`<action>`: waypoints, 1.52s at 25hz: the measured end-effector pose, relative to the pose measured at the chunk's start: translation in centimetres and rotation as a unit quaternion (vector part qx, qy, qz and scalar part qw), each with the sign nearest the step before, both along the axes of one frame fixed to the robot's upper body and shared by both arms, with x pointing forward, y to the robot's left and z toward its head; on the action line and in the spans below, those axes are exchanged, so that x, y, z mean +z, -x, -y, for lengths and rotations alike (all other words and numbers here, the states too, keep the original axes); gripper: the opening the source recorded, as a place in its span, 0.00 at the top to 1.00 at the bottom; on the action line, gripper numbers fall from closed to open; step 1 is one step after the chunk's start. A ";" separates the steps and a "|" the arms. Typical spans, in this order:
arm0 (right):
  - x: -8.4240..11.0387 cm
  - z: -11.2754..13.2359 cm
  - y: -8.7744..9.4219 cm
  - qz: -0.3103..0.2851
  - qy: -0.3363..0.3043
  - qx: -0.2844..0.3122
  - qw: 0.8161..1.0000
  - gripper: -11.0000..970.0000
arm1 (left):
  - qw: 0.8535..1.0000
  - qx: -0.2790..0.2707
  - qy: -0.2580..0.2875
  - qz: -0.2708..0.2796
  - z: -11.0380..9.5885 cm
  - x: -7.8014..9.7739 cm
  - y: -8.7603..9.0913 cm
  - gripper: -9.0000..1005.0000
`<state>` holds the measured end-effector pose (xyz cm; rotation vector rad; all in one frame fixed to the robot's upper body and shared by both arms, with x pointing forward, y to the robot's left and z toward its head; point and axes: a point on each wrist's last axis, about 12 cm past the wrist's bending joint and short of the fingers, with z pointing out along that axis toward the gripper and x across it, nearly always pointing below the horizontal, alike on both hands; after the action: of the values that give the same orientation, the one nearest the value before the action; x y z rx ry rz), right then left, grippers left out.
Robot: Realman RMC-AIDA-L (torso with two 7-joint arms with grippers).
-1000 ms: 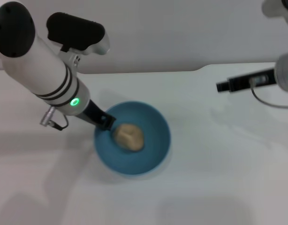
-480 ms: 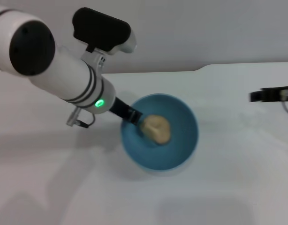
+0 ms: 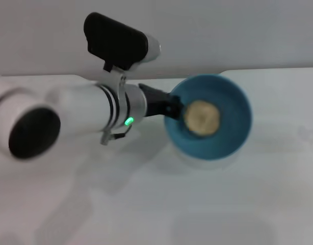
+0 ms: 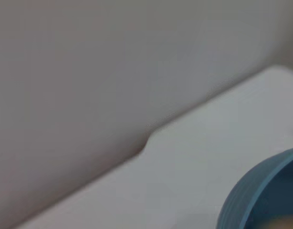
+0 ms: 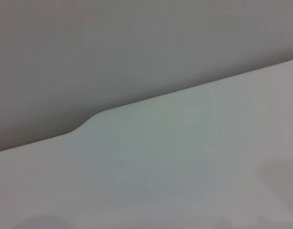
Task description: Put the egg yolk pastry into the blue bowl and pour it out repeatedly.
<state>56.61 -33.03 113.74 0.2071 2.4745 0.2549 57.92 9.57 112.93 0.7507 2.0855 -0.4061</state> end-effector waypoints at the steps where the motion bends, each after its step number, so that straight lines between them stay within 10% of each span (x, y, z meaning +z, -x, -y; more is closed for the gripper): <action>1: 0.0 0.0 0.0 0.000 0.000 0.000 1.000 0.60 | 1.000 0.000 0.000 0.000 0.0 0.0 0.0 0.99; 11: 0.3 0.4 -0.2 0.005 0.002 -0.003 1.000 0.61 | 0.984 -0.025 0.093 0.149 1.2 -2.1 2.5 0.99; 19: 0.5 0.8 -0.2 0.010 0.001 -0.011 1.000 0.61 | 0.943 -0.036 0.168 0.285 -0.2 -4.1 3.6 0.99; 38: 0.1 0.1 -0.1 0.006 -0.002 -0.001 1.000 0.63 | 0.911 -0.058 0.203 0.354 -0.9 -3.6 3.6 0.99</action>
<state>56.76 -33.17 113.82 0.2095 2.4613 0.2607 54.27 10.49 109.38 0.6436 1.2265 -0.5191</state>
